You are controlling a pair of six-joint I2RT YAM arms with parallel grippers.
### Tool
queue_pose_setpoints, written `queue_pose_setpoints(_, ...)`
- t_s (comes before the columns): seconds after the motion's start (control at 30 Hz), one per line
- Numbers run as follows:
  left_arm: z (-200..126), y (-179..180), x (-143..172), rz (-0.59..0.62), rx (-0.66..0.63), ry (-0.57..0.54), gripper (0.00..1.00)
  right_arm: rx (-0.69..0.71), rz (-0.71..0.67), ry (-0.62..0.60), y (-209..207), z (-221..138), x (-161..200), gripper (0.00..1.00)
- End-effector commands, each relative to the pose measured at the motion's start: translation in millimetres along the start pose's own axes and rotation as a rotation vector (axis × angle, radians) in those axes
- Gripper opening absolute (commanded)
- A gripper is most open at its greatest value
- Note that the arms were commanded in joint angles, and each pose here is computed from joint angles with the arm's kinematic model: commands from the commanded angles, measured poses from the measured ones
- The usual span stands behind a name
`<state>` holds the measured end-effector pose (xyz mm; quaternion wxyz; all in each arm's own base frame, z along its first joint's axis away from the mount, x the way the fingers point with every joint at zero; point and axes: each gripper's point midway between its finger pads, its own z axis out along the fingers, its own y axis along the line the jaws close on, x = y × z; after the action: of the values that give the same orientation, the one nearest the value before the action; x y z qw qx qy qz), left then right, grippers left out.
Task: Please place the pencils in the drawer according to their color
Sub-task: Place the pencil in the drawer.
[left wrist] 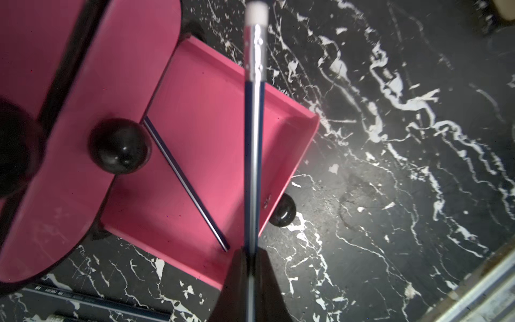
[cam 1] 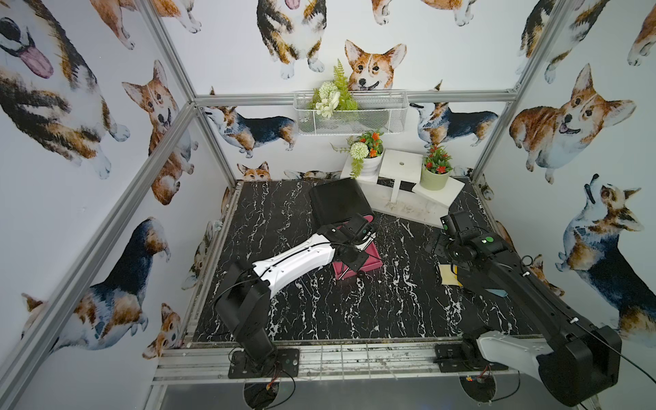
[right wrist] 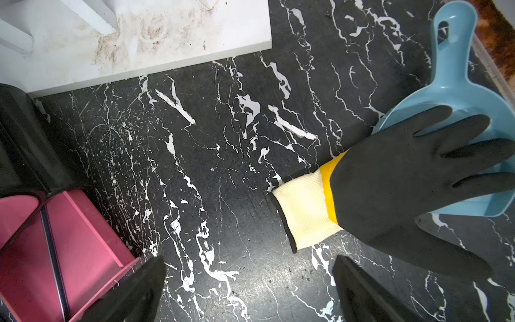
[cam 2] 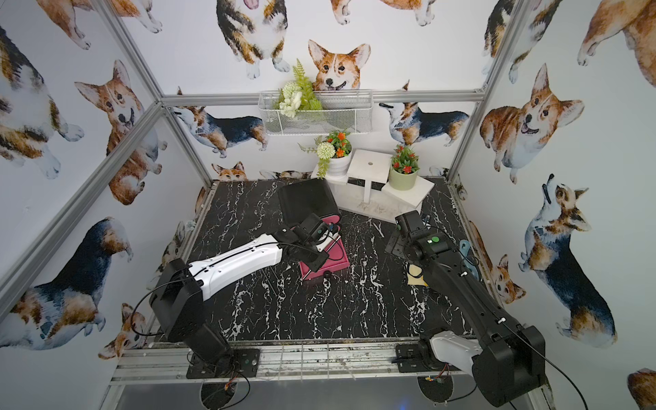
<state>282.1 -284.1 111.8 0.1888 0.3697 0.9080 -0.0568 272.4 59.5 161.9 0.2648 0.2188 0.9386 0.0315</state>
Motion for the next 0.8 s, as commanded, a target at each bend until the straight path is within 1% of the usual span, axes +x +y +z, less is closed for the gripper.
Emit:
queue_pose_setpoints(0.0,8,7,13,0.019,-0.045,0.083,0.00,0.010,0.008,-0.004,-4,-1,0,1.00)
queue_pose_setpoints(0.2,20,18,12,0.012,-0.114,0.129,0.00,0.003,0.008,0.001,-3,1,2,1.00)
queue_pose_setpoints(0.4,31,22,19,0.010,-0.133,0.209,0.00,0.005,0.014,0.003,-4,3,4,1.00)
queue_pose_setpoints(0.63,32,26,21,-0.030,-0.139,0.283,0.00,-0.004,0.021,0.001,-3,3,4,1.00)
queue_pose_setpoints(0.77,33,30,21,-0.048,-0.166,0.313,0.01,-0.005,0.018,0.000,-3,4,5,1.00)
